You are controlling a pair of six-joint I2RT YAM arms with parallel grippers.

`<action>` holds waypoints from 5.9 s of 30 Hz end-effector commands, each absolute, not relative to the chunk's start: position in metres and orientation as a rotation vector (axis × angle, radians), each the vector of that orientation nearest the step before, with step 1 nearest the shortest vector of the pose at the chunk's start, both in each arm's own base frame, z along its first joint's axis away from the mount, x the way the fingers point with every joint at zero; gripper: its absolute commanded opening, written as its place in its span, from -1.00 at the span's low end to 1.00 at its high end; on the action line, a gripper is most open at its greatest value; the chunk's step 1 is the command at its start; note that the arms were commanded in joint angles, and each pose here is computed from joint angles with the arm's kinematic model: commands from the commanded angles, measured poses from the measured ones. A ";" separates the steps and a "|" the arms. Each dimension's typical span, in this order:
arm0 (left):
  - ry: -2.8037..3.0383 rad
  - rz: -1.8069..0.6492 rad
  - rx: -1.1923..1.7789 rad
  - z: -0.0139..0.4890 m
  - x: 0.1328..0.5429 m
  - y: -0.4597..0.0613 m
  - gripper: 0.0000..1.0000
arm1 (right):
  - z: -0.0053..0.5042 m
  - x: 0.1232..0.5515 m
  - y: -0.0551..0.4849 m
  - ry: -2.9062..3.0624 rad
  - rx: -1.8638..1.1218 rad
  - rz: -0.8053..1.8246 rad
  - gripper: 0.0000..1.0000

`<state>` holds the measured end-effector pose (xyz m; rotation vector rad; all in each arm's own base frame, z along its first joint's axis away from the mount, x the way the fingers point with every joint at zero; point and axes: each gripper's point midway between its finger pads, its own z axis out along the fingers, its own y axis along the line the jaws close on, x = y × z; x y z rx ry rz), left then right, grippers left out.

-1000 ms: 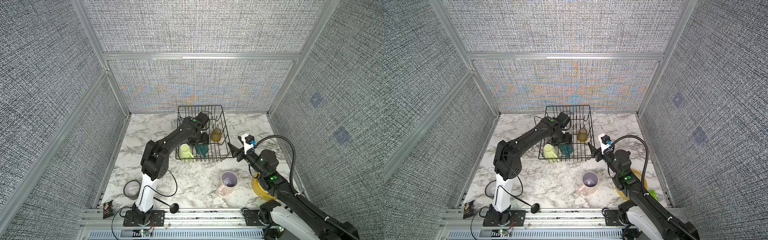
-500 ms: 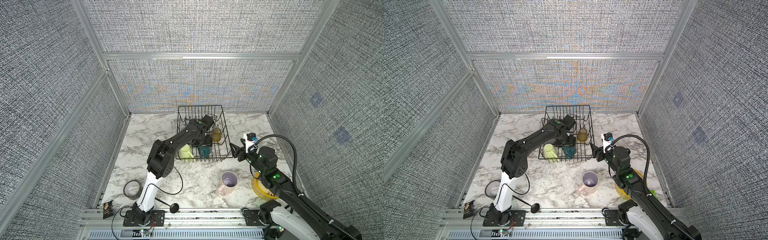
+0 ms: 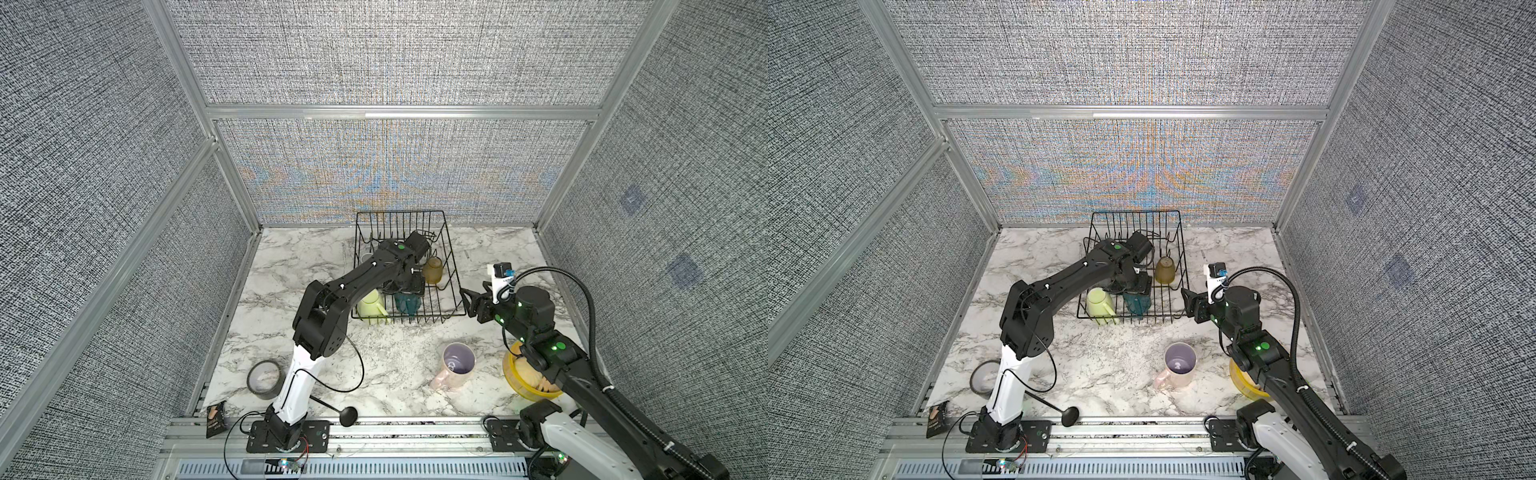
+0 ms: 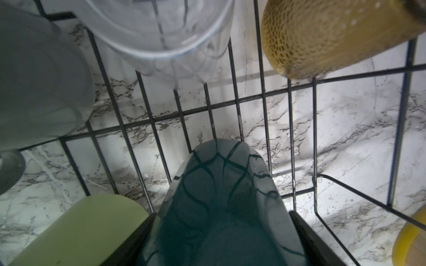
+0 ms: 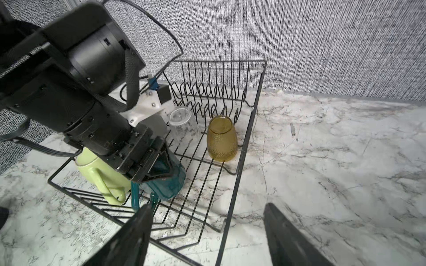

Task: Load cups into a dish rack
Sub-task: Turn over the cup at the dish rack, then pick up the cup from the bottom-center of the table, then place the cup upside down at the dish rack.

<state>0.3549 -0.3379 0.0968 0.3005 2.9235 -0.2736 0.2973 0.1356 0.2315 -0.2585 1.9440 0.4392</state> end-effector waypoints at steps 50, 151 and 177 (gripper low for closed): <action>2.510 -0.384 0.356 0.243 0.336 -0.299 0.99 | 0.109 0.177 0.134 2.820 -0.222 0.328 0.18; 2.103 -1.122 0.554 0.333 0.250 -0.319 -1.00 | 0.266 0.228 0.205 1.297 -0.719 0.373 0.37; 2.221 -0.560 0.755 0.226 0.352 -0.393 -1.00 | 0.126 0.263 0.035 1.906 0.273 0.032 0.98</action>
